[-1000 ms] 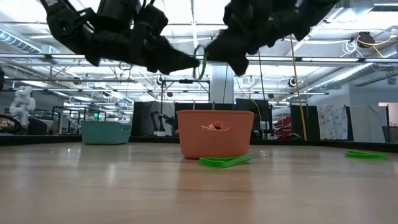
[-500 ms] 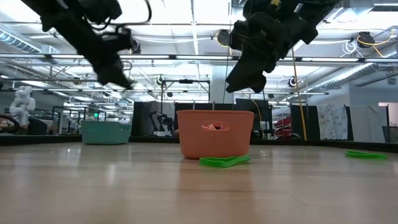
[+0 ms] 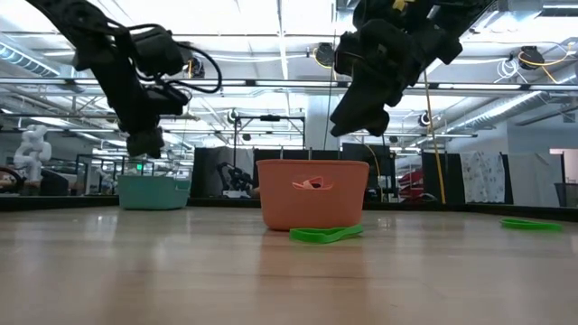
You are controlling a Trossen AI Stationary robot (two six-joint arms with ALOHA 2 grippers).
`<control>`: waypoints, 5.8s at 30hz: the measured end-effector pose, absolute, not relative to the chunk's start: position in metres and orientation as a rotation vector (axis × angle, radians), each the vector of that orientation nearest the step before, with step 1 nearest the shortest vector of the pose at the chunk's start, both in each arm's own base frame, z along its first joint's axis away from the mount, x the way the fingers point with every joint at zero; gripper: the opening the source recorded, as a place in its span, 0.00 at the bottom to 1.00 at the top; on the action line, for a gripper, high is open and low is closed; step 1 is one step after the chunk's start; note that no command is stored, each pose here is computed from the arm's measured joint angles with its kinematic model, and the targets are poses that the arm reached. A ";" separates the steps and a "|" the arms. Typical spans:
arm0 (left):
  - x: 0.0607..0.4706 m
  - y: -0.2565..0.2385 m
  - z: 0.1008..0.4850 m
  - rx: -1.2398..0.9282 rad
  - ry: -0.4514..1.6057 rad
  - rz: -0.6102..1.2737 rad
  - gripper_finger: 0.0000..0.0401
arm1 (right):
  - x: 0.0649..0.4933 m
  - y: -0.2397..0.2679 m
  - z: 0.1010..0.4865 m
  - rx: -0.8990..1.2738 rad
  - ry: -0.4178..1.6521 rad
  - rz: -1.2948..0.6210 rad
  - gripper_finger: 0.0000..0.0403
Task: Sort rubber bands into baskets
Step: Put the green rubber band into the green bin
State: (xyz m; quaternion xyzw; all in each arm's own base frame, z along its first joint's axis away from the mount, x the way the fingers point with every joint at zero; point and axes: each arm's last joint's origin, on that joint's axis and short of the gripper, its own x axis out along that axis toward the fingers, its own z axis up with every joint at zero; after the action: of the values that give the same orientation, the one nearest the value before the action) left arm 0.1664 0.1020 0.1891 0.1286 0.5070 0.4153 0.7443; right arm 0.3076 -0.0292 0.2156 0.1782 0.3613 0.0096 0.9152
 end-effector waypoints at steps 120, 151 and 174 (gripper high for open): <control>0.327 -0.149 0.231 0.556 0.994 -0.201 0.00 | 0.295 0.003 0.210 0.421 0.917 0.062 0.37; 0.159 0.118 0.221 0.171 1.134 0.433 0.00 | 0.227 0.035 0.225 0.456 1.265 -0.229 0.37; 0.163 0.151 0.182 -0.057 1.277 0.508 0.33 | 0.199 0.039 0.175 0.482 1.378 -0.376 0.37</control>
State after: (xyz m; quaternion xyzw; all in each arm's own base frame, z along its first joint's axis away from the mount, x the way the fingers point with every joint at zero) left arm 0.1629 0.1506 0.1816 -0.0262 0.5893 0.2345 0.7727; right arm 0.1993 0.0387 0.1747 0.2190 0.6257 -0.1706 0.7290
